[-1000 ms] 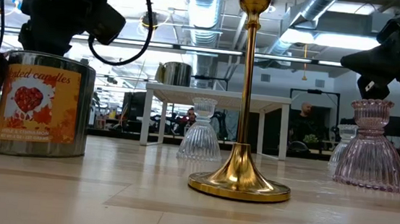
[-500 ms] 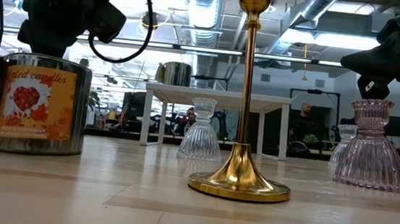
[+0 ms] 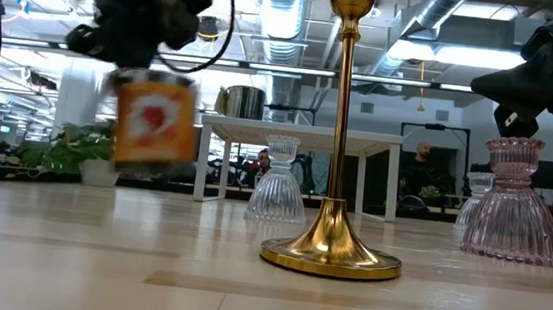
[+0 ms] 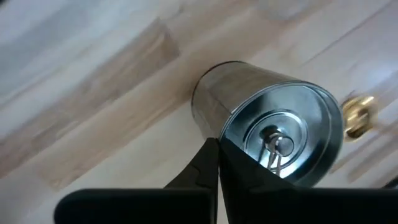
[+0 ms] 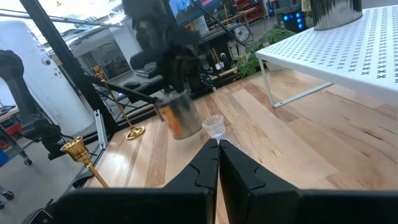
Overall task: Pick & Place candle stick holders
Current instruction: Put the silver scented candle on the shelf
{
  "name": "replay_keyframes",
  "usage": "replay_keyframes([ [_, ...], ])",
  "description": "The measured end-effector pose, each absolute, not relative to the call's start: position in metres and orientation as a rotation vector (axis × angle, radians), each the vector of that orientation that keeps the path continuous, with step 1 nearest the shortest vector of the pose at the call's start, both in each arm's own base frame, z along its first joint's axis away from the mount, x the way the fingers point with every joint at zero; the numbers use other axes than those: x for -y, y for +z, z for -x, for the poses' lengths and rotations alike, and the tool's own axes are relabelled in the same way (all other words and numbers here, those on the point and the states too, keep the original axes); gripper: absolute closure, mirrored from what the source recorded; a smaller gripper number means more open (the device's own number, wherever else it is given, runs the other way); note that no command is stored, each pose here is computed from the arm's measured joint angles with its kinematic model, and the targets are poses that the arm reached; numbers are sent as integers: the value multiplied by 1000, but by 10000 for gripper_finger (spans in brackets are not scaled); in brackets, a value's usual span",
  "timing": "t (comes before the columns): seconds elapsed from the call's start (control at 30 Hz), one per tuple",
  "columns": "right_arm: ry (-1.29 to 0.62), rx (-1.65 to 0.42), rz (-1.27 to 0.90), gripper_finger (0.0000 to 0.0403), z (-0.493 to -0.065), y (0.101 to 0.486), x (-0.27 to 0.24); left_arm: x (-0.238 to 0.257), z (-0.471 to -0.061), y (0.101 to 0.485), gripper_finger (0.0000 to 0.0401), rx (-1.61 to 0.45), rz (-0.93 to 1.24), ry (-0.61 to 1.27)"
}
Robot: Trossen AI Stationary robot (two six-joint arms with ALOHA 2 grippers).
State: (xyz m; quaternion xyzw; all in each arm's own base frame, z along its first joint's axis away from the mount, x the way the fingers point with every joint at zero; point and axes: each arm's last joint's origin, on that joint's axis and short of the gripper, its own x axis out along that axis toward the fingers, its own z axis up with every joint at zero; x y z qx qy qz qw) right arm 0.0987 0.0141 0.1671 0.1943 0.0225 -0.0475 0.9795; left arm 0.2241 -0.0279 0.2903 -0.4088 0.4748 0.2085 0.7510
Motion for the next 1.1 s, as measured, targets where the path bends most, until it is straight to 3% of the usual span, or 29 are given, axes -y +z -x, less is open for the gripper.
replay_keyframes([
  [0.8, -96, -45, -391, 398, -99, 167, -14, -54, -211, 386, 401, -777, 989, 648],
  [1.1, -96, -46, -391, 398, -99, 167, -14, -81, -221, 416, 401, -848, 904, 691],
])
